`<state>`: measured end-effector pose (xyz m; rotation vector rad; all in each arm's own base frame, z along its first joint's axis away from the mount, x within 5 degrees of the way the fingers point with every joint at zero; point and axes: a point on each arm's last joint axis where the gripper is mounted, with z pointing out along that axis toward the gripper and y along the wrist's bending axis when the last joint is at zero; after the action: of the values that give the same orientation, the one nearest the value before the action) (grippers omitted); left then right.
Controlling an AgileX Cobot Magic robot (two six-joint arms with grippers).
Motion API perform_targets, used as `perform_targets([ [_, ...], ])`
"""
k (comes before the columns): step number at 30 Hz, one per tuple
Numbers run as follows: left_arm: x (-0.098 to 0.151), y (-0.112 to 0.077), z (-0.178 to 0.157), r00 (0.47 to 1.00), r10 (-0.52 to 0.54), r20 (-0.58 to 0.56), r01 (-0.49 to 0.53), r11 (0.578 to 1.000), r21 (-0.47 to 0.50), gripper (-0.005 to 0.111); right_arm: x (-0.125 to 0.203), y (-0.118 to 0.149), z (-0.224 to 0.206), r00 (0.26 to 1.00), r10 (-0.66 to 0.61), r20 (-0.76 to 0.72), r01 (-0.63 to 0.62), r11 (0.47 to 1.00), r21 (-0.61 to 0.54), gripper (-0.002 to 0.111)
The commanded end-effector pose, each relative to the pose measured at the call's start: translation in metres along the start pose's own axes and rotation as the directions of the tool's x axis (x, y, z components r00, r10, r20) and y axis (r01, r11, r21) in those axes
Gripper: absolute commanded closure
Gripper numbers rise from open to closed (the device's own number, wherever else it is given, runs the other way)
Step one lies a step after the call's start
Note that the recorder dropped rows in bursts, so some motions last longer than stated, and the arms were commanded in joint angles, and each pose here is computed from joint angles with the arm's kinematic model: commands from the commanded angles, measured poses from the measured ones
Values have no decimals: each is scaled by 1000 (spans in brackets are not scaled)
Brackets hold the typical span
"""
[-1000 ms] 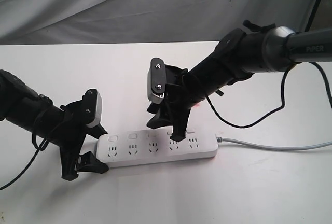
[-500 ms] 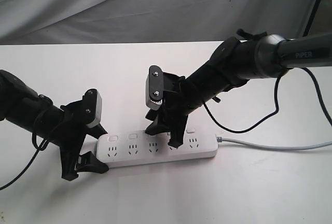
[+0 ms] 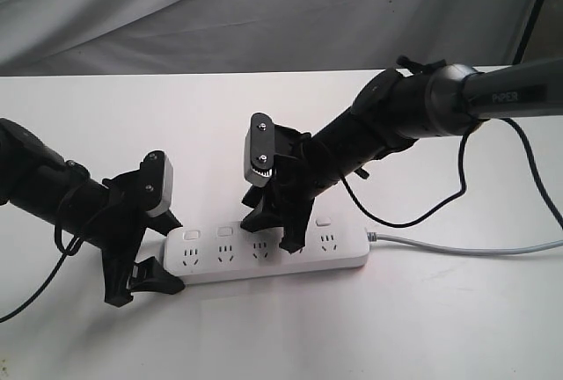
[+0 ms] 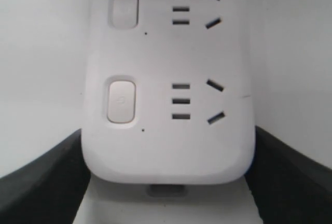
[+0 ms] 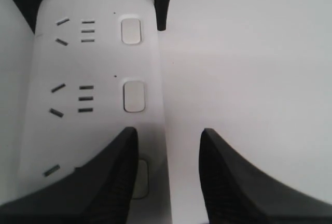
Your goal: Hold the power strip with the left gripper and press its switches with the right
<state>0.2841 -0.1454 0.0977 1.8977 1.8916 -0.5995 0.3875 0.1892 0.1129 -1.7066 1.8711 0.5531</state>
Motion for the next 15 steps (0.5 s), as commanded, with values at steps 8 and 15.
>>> perform_targets([
  [8, -2, 1, 1, 1000, 6, 4, -6, 1000, -2, 50, 22, 0, 9, 992, -69, -103, 67, 998, -19, 71],
  [15, -2, 1, 1, 1000, 6, 4, -6, 1000, -2, 50, 33, 2, 20, 990, -61, -126, 57, 998, -40, 71],
])
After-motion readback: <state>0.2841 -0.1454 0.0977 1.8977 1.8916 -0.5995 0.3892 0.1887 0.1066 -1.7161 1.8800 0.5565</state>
